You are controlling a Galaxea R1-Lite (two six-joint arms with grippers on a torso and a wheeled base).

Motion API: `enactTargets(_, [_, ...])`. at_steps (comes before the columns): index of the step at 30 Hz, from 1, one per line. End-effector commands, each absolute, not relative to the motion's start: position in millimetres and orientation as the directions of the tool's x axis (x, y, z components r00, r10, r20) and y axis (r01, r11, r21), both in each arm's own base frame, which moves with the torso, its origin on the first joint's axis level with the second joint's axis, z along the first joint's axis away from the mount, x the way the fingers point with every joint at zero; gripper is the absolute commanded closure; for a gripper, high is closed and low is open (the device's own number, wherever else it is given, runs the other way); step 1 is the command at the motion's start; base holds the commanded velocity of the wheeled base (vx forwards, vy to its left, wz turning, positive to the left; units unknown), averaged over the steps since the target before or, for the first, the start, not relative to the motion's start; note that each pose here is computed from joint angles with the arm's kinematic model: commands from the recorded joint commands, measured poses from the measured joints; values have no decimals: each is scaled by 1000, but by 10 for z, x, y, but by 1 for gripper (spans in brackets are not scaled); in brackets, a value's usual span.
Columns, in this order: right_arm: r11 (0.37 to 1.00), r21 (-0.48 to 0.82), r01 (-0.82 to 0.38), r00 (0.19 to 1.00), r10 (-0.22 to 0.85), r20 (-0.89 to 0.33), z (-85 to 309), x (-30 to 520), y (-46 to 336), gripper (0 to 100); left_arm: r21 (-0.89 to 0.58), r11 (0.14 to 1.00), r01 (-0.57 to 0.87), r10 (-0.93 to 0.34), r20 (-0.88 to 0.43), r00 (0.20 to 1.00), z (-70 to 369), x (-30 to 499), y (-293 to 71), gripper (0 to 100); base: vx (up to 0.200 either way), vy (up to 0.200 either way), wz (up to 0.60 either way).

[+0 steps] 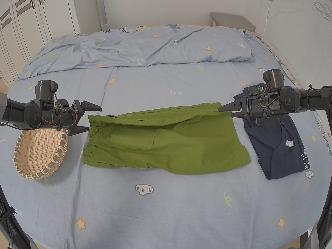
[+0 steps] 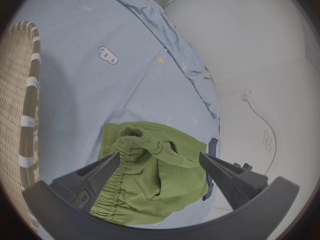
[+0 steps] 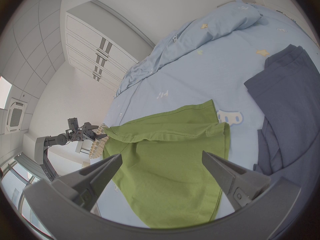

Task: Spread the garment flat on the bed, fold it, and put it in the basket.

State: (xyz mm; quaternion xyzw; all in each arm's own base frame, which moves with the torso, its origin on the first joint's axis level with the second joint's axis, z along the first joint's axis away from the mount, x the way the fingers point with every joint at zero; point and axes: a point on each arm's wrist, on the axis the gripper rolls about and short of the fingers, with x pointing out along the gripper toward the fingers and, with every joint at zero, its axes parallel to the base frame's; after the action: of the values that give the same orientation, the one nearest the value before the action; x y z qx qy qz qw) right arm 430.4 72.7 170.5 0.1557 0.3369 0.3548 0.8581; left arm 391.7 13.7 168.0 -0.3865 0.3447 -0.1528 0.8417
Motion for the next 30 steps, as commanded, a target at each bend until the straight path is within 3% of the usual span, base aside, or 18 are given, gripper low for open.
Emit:
enactTargets(1, [699, 506, -505, 521, 715, -467, 1710, 4299, 729, 0, -756, 654, 5, -542, -465, 700, 1649, 3941, 35, 0, 0, 0, 0])
enactTargets(10, [699, 506, -505, 521, 715, -467, 1710, 4299, 729, 0, -758, 653, 4, -547, -467, 695, 1625, 3960, 17, 0, 0, 0, 0])
enactTargets(15, [700, 507, -503, 520, 713, -470, 1705, 4293, 728, 0, -775, 632, 3, -501, -405, 764, 1536, 4197, -39, 0, 0, 0, 0])
enactTargets(18, [701, 506, -502, 521, 712, -470, 1704, 4293, 727, 0, -839, 544, -8, -455, -302, 838, 1451, 4390, -19, 0, 0, 0, 0])
enactTargets(22, [702, 507, -500, 522, 711, -471, 1698, 4297, 721, 0, -868, 496, 14, -441, -238, 866, 1400, 4460, 12, 0, 0, 0, 0])
enactTargets(30, [703, 506, -500, 523, 711, -470, 1704, 4296, 714, 0, -866, 500, 1, -423, -243, 873, 1362, 4473, 89, 0, 0, 0, 0])
